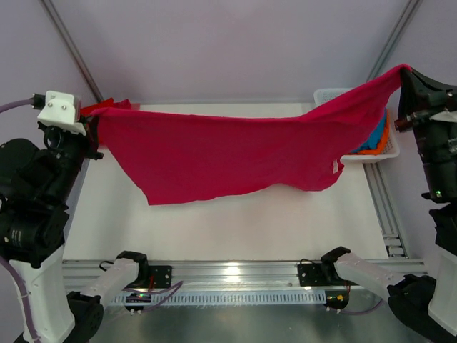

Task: Fold and stack the t-shirts
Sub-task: Flatten the tshirt out

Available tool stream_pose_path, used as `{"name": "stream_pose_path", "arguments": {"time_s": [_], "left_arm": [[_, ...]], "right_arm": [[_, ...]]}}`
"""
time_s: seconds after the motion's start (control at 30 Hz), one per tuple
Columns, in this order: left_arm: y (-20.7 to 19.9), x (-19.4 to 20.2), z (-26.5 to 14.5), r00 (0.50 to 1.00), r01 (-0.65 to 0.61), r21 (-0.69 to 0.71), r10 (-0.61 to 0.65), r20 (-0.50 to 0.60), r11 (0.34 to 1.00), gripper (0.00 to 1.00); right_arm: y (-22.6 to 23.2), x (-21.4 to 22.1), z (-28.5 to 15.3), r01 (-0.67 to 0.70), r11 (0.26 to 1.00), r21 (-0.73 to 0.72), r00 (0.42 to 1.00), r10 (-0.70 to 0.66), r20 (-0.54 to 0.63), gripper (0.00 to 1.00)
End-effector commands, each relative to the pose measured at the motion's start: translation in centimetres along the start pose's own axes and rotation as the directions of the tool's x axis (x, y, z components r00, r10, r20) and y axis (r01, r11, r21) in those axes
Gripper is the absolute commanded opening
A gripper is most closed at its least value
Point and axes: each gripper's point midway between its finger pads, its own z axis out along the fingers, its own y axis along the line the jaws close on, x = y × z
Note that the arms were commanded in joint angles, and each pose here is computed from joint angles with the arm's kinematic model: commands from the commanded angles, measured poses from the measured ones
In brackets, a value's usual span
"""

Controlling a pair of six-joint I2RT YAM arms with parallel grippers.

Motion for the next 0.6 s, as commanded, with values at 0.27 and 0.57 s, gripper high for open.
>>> {"name": "stream_pose_path", "arguments": {"time_s": [0.27, 0.57], "left_arm": [[0.3, -2.6, -8.2, 0.988, 0.040, 0.008, -0.041, 0.150, 0.999, 0.00], [-0.7, -2.7, -11.9, 0.973, 0.018, 0.064, -0.032, 0.228, 0.998, 0.00]], "right_arm": [[1.6, -7.9, -6.4, -0.058, 0.965, -0.257, 0.968, 0.117, 0.224, 0.04], [2.8, -12.6, -15.1, 0.017, 0.927, -0.374, 0.923, 0.129, 0.361, 0.03]]}}
